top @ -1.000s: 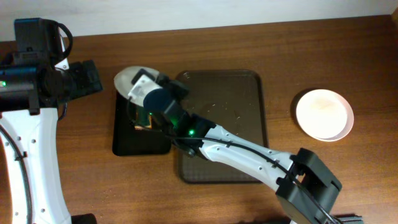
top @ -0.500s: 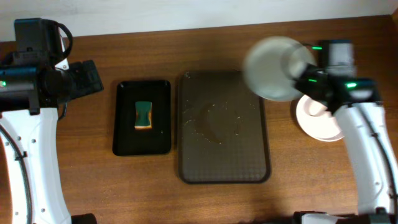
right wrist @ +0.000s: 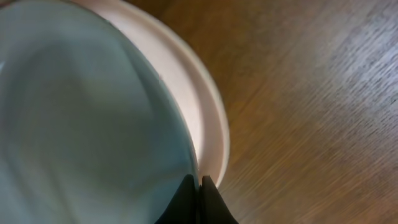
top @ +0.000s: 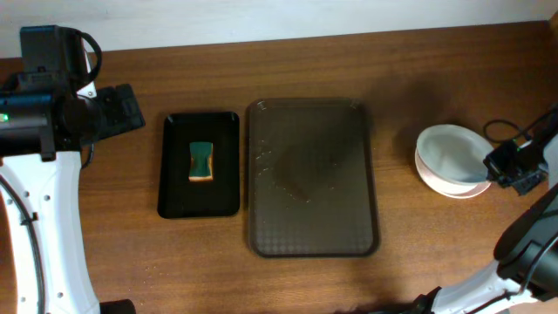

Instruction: Clean dirty plates on tray and stack at the side

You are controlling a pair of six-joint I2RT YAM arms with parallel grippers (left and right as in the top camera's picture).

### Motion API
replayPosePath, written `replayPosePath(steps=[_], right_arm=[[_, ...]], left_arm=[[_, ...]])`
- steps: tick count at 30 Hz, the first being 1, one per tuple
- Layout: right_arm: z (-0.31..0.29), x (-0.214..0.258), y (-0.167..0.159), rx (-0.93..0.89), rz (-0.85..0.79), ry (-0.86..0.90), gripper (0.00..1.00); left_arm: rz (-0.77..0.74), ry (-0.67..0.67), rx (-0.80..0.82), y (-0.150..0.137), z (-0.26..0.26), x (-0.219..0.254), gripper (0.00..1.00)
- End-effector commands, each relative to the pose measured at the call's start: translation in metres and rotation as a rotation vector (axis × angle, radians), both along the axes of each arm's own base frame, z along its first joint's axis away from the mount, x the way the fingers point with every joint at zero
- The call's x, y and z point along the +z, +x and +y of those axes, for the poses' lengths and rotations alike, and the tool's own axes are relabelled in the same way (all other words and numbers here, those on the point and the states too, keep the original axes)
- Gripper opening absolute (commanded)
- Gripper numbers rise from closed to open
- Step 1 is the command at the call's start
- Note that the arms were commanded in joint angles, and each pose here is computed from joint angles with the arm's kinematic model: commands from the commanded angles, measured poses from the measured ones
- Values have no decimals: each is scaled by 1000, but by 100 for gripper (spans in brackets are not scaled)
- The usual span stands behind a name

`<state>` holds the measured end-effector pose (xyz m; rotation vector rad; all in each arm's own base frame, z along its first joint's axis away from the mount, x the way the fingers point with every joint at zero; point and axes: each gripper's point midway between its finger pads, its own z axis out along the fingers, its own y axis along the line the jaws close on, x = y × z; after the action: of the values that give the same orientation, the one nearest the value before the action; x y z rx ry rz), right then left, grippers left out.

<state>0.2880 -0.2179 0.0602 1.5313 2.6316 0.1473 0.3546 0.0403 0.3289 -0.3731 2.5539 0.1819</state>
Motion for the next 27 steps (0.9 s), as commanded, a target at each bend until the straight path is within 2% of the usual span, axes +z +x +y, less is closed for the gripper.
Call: replayPosePath(steps=[1,2,3,6,8,11,14,17,18,23,27], right_arm=[[-1,2,-4,4,-23,29,24],[-1,2,-6,5,-19,33,43],[4,4,-6,10,-27,53,51],[32,31,20,122,-220,166,56],[55,67,32,221,-357,192,57],[99,129,38,436,-536,135,57],[155,193,27,715,-695,-5,59],[218,254,-4,926,-864,-135,65],[232,268,-16,967,-911,-164,98],[264,311,-69,1053,-1072,-285,98],[259,316,-95,1021,-1069,-393,98]], left_arm=[[-13,14,-1,-3,2,6,100],[-13,14,-1,-3,2,6,100],[-13,14,0,-3,2,6,100],[-13,14,-1,-3,2,6,100],[-13,14,-1,-3,2,6,100],[-13,14,-1,-3,2,6,100],[-13,14,0,-3,2,6,100],[-13,14,-1,-3,2,6,100],[-13,14,-1,-3,2,6,100],[-13,14,-1,-3,2,6,100],[-13,14,0,-3,2,6,100]])
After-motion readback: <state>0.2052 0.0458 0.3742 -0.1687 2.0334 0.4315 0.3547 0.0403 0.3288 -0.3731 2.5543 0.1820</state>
